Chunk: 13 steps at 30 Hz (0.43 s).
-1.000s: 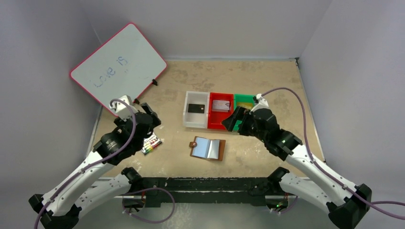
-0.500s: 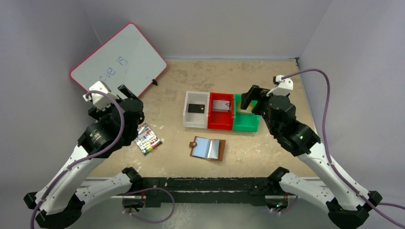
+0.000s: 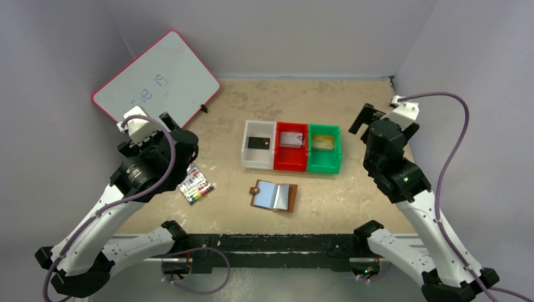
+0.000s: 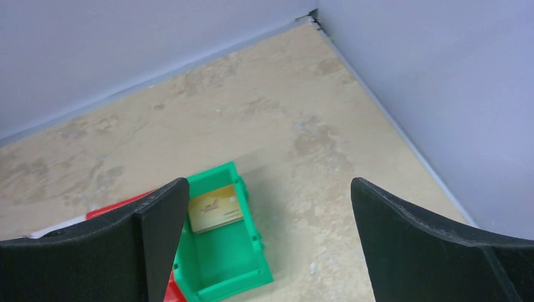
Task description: Take the credit cards out of the card holder
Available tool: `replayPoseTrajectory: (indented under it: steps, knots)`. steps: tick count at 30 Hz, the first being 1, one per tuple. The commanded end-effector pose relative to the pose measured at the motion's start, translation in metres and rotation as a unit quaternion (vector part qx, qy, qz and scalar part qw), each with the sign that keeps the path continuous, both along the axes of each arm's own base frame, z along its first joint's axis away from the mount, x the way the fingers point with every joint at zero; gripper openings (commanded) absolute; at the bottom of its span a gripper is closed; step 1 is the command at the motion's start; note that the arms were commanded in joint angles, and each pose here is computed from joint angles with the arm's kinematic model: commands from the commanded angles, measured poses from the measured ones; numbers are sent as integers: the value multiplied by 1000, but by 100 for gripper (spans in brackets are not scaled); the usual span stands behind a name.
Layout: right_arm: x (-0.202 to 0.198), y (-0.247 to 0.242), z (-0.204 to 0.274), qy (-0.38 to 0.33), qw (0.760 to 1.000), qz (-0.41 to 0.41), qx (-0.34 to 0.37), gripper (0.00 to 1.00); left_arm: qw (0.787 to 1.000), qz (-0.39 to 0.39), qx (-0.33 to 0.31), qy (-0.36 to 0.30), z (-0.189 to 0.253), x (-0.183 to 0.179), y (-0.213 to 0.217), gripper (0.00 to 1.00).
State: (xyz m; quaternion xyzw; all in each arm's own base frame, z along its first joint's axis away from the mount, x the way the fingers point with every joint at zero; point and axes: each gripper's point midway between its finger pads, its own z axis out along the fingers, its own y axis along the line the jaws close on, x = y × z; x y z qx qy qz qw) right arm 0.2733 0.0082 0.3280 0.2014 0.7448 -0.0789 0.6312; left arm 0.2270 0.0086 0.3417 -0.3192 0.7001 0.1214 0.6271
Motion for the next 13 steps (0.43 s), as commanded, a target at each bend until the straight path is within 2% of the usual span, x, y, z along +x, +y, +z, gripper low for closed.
replayPoseTrajectory:
  steps: [1, 5, 13]
  knots:
    - [15, -11, 25, -14, 1000, -3, -25, 100, 1000, 16, 0, -13, 11, -4, 8, 88]
    - [37, -13, 14, 27, 999, 20, -14, 100, 1000, 15, 4, -9, 11, -5, 9, 88]
    - [38, 16, 22, -6, 993, 114, 20, 100, 1000, 18, 2, 2, 9, -6, 8, 89]
